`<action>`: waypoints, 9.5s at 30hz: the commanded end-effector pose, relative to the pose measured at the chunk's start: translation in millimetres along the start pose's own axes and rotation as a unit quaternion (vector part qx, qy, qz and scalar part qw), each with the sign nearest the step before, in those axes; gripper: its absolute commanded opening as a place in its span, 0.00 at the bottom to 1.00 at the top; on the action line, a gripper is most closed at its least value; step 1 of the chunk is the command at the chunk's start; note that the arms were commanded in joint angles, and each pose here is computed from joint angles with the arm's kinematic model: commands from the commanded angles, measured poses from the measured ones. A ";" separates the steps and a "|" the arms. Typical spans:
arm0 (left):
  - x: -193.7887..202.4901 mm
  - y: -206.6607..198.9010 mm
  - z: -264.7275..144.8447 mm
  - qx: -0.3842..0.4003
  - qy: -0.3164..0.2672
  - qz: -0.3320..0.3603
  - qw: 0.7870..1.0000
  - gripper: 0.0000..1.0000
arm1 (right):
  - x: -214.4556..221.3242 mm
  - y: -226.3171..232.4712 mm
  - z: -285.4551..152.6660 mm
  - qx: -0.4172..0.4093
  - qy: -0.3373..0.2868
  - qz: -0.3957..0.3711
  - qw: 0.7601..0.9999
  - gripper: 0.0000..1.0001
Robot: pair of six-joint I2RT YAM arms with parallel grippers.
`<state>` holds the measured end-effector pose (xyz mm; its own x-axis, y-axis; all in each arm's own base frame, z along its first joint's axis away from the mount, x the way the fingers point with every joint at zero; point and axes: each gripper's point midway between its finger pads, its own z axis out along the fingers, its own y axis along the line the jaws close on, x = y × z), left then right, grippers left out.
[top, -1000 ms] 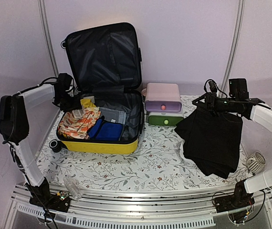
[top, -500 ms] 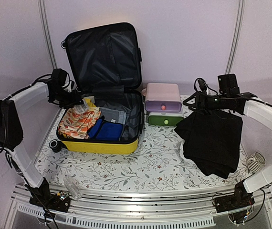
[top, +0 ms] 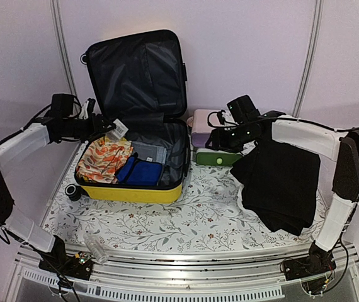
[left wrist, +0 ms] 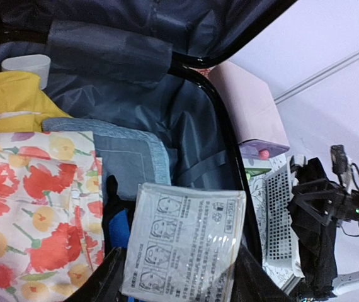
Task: Open, take out, and arrange the luggage
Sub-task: Pick up the makeup from the opened luggage, then open the drawer in the storage box, then pass from the left arm to the right, then place the makeup in the drawer.
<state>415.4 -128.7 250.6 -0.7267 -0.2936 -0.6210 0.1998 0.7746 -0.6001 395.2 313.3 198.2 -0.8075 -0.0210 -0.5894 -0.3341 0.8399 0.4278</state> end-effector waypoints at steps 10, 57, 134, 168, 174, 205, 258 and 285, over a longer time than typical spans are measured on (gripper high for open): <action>-8.3 -56.2 -24.8 0.130 -0.052 0.048 0.989 0.47 | -31.2 -40.8 7.0 0.109 -0.088 0.067 0.988 0.64; 22.6 -140.1 4.3 0.261 -0.052 0.082 0.960 0.46 | -23.8 -62.6 61.9 0.120 -0.045 0.074 0.989 0.98; 39.4 -136.8 10.4 0.256 -0.035 0.093 0.962 0.46 | -11.1 -80.2 40.3 0.179 -0.062 0.083 0.978 0.13; 65.5 -192.1 68.4 0.292 0.007 0.116 0.949 0.46 | 33.5 -44.9 -11.2 0.143 -0.024 0.099 0.984 0.64; 66.9 -202.7 65.9 0.319 0.015 0.105 0.942 0.46 | 22.0 3.0 -41.0 0.030 -0.025 0.045 0.998 0.85; 82.2 -243.1 59.9 0.328 0.063 0.072 0.940 0.45 | -18.5 148.6 -62.2 0.013 -0.204 -0.425 0.882 0.92; 91.9 -195.4 61.6 0.249 0.011 0.096 0.964 0.94 | -5.5 -66.8 10.0 0.183 -0.080 -0.015 0.980 0.29; 95.3 -193.4 58.9 0.248 0.013 0.102 0.963 0.94 | -19.7 -29.5 47.9 0.122 0.005 -0.032 0.992 0.52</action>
<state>353.2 -339.2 266.0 -0.6839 -0.1453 -0.7150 0.5916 0.4632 -0.6599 440.7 307.6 153.0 -0.8042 -0.0763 -0.5894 -0.2378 0.9502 0.2014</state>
